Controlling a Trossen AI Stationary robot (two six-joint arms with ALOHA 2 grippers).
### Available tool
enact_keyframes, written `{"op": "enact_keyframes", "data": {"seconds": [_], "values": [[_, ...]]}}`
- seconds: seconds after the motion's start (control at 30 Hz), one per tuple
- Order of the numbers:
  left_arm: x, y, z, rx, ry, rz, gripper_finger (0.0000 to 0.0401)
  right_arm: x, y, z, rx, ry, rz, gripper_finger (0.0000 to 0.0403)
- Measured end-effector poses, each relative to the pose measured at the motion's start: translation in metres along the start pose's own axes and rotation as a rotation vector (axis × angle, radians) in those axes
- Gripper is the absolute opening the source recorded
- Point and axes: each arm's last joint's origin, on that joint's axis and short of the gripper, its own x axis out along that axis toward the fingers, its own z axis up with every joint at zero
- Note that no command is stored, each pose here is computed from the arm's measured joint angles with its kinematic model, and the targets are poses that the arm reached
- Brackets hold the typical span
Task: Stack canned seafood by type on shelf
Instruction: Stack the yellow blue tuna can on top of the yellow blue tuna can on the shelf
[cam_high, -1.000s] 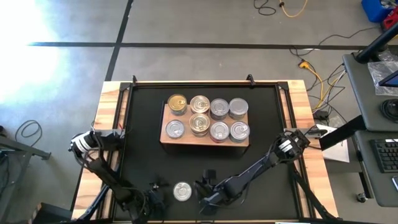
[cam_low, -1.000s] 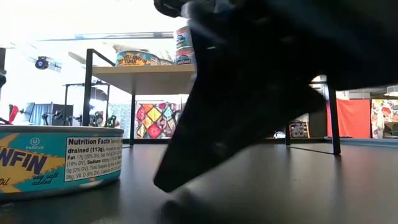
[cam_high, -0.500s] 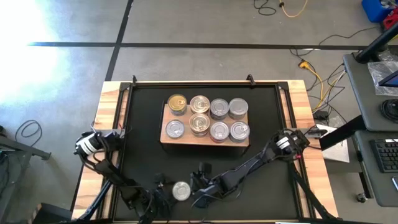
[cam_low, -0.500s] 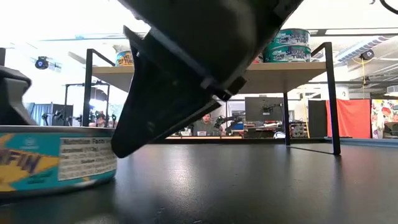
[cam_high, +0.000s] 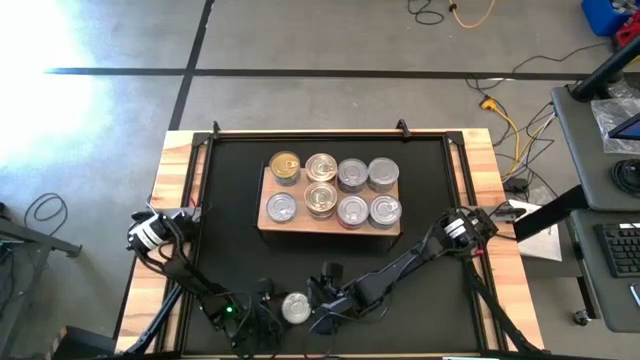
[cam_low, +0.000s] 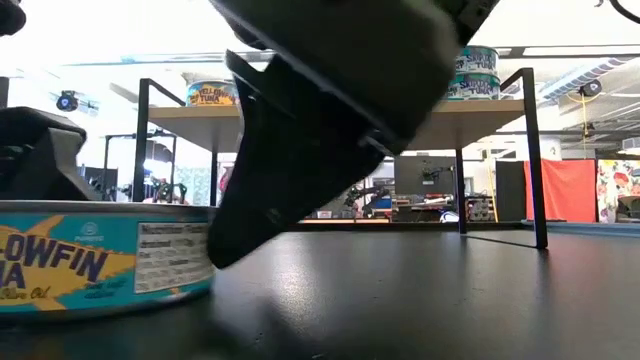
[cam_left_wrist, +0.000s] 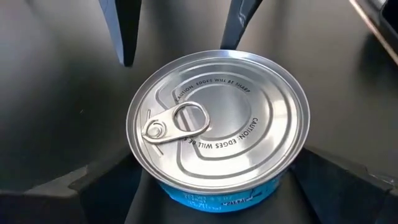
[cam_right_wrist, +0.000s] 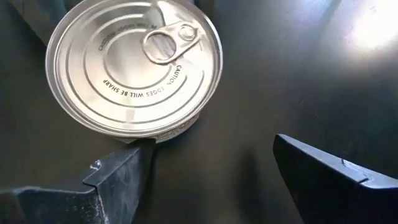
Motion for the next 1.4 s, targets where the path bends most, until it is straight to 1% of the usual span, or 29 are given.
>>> {"op": "enact_keyframes", "data": {"seconds": [0.1, 0.27, 0.8, 0.93, 1.13, 1.23, 1.4], "values": [[0.005, 0.003, 0.002, -0.008, -0.015, -0.034, 0.0383, 0.0, 0.0, -0.001, -0.004, 0.012, 0.002, 0.0332], [0.015, 0.014, 0.003, -0.045, 0.015, -0.091, 0.0383, 0.0, -0.001, -0.003, -0.008, 0.027, -0.001, 0.0332], [0.016, 0.016, 0.003, -0.003, 0.014, -0.089, 0.0383, 0.0, 0.0, -0.006, -0.009, 0.051, -0.001, 0.0331], [0.016, 0.017, 0.002, -0.061, 0.021, -0.08, 0.0383, 0.0, 0.0, -0.007, -0.013, 0.056, -0.002, 0.0331], [0.016, 0.018, 0.001, -0.05, 0.033, -0.097, 0.0387, 0.0, 0.0, -0.007, -0.016, 0.063, 0.008, 0.0331], [0.018, 0.02, 0.0, -0.082, 0.045, -0.11, 0.0395, 0.0, 0.0, -0.007, -0.016, 0.064, 0.012, 0.0331], [0.019, 0.021, 0.0, -0.083, 0.049, -0.108, 0.0398, 0.0, 0.001, -0.007, -0.049, 0.067, 0.038, 0.0331]]}}
